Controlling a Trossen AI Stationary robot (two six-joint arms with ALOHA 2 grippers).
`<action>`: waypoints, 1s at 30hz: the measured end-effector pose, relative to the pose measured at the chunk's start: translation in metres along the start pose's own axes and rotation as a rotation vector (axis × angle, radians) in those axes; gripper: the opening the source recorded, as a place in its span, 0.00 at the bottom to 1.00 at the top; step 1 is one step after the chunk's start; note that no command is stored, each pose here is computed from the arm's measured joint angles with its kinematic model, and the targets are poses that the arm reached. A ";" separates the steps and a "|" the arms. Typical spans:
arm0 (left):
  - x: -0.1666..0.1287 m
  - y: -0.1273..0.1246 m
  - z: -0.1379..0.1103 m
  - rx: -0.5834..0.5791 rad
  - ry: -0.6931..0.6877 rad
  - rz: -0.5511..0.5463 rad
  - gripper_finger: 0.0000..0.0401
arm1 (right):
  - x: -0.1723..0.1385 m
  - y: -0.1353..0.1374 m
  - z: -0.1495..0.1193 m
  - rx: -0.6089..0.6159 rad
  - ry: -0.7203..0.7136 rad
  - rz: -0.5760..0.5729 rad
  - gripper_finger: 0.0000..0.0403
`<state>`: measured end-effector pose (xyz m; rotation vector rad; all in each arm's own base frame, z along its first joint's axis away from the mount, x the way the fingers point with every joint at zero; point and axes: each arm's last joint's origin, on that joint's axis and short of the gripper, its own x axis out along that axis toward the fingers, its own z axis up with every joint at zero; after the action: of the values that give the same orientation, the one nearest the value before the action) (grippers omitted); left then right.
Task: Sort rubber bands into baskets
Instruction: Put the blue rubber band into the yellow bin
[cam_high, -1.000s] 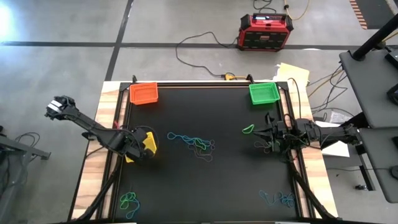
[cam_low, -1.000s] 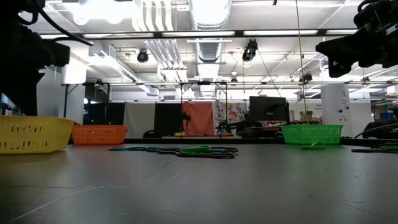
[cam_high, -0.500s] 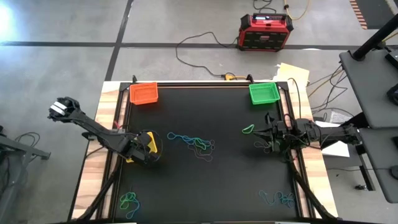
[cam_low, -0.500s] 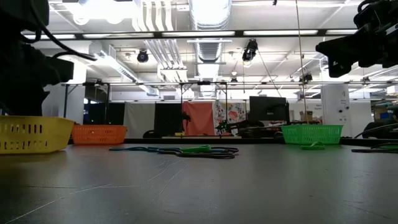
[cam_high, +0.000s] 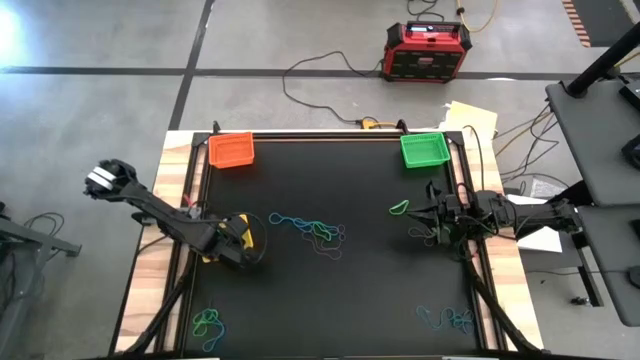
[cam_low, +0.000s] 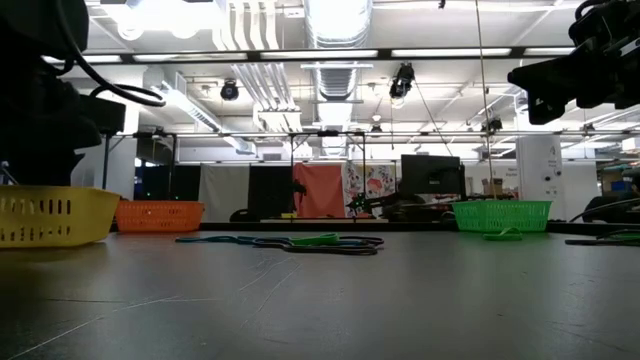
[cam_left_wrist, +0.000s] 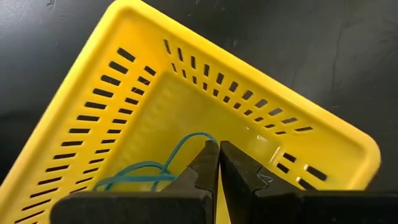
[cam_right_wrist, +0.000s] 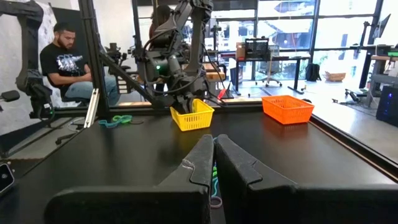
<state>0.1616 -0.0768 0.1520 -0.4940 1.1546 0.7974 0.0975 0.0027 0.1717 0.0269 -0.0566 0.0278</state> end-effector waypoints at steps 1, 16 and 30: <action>0.000 -0.001 0.000 0.001 0.001 0.003 0.01 | 0.000 0.000 0.000 0.000 0.000 0.000 0.02; -0.036 -0.008 0.016 0.026 -0.017 0.067 0.34 | 0.000 0.000 0.000 0.000 0.000 0.000 0.02; -0.078 -0.048 0.048 0.080 -0.345 -0.082 0.43 | 0.000 0.000 0.000 0.000 0.000 0.000 0.02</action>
<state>0.2137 -0.0962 0.2399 -0.3189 0.8375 0.7290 0.0975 0.0027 0.1716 0.0267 -0.0565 0.0276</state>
